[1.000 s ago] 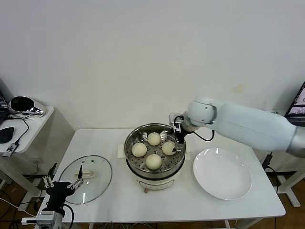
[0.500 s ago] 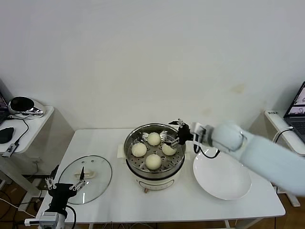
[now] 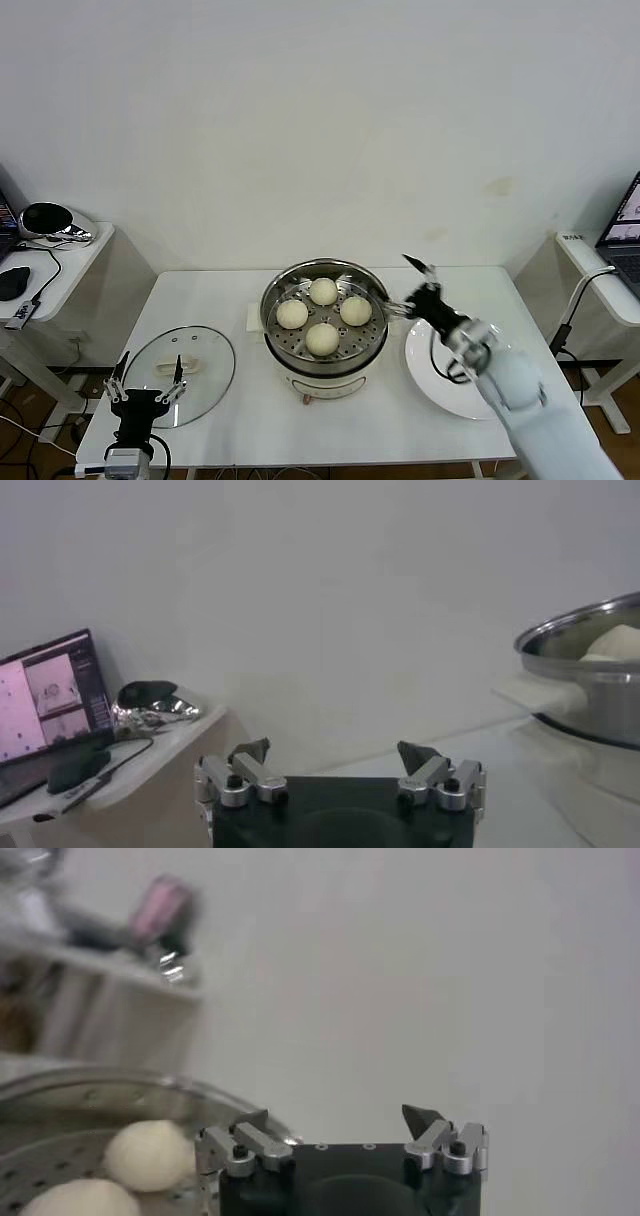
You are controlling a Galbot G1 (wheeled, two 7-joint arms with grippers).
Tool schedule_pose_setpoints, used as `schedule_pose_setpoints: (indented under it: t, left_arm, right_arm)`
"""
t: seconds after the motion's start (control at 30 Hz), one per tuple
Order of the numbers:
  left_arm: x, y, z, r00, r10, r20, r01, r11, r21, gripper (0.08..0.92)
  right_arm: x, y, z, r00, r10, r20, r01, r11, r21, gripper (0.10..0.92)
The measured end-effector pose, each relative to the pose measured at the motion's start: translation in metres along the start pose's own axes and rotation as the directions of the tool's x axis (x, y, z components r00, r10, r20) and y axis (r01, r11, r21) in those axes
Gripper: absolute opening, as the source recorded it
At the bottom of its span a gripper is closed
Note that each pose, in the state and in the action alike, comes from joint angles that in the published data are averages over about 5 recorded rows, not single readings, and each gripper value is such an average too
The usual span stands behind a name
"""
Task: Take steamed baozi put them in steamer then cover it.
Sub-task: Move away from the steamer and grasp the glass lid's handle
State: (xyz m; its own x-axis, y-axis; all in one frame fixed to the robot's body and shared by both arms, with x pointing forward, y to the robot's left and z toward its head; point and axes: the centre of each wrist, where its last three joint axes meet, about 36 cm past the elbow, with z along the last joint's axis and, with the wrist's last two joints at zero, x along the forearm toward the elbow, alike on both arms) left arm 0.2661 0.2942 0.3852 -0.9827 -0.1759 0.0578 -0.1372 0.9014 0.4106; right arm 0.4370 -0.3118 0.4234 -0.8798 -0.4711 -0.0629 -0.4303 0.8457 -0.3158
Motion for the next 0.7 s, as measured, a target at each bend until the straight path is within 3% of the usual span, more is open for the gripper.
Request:
schedule_pose_setpoints:
  t: [0.17, 0.3, 0.47, 0.7]
  left_arm:
    - [-0.002, 0.0, 0.017, 0.9999, -0.014, 0.006, 0.015, 0.984, -0.176, 0.823]
    - [-0.002, 0.006, 0.032, 0.9999, 0.007, 0.01, -0.003, 0.934, -0.359, 0.823]
    - [-0.008, 0.016, 0.05, 0.9978, 0.061, 0.027, -0.034, 0.815, -0.578, 0.823]
    - [-0.023, 0.024, 0.075, 0.9885, 0.147, 0.035, -0.064, 0.617, -0.784, 0.823]
  right_arm:
    - [0.072, 0.002, 0.029, 0.977, 0.192, -0.088, -0.196, 0.98, -0.045, 0.823]
    - [0.125, 0.003, 0.041, 0.931, 0.32, -0.176, -0.332, 0.942, -0.045, 0.823]
    - [0.173, 0.002, 0.046, 0.861, 0.438, -0.26, -0.46, 0.888, -0.028, 0.823]
    - [0.202, 0.007, 0.048, 0.797, 0.52, -0.307, -0.551, 0.834, -0.017, 0.823]
